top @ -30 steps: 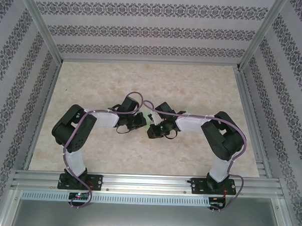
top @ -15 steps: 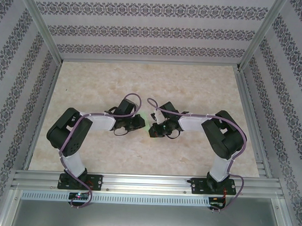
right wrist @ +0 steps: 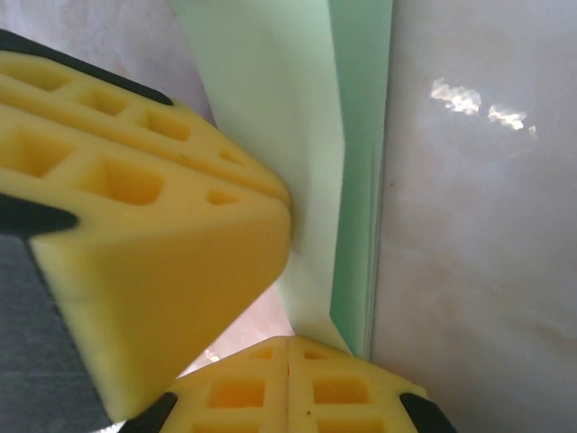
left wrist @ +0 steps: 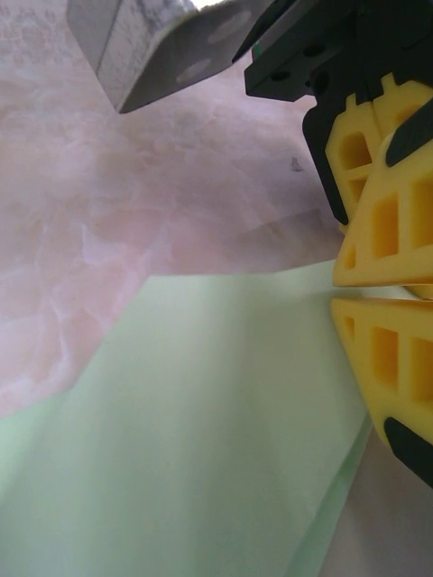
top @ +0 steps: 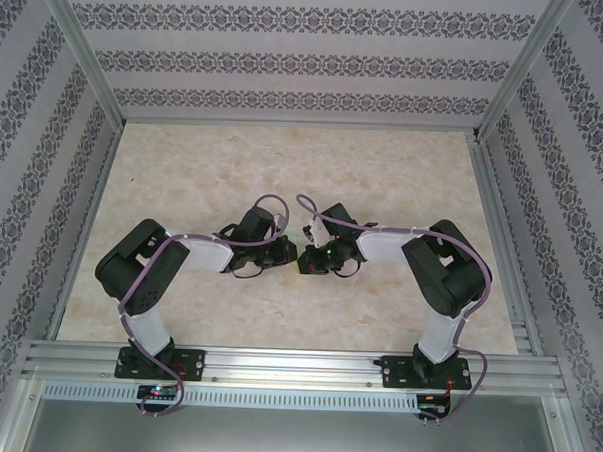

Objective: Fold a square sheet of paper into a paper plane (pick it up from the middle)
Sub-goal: Fold the wing for the fifth time at the center of the table.

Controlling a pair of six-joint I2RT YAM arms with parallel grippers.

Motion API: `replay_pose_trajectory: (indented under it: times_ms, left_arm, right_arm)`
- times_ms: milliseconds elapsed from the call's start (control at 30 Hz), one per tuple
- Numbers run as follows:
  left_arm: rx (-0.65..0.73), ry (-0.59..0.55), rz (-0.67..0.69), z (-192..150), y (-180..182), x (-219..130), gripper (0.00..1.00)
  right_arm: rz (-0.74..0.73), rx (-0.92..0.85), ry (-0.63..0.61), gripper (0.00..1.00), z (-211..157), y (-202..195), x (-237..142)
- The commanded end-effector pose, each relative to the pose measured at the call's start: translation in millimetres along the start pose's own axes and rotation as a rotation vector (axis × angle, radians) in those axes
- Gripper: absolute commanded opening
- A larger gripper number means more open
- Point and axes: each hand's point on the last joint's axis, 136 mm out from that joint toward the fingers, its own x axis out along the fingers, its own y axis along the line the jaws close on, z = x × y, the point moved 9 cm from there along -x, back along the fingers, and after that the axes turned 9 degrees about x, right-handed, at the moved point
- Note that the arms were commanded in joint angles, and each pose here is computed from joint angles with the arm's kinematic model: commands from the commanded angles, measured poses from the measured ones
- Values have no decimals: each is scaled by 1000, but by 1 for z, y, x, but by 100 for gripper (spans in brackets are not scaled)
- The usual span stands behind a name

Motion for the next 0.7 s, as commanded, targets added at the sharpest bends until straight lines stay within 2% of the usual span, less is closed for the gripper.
replay_pose_trajectory:
  times_ms: [0, 267, 667]
  left_arm:
    - [0, -1, -42, -6, -3, 5, 12]
    - [-5, 6, 57, -10, 10, 7, 12]
    - [-67, -52, 213, 1, 38, -5, 11]
  right_arm:
    - [-27, 38, 12, 5, -2, -9, 6]
    - [-39, 59, 20, 4, -5, -14, 6]
    - [-100, 90, 57, 4, -20, -30, 7]
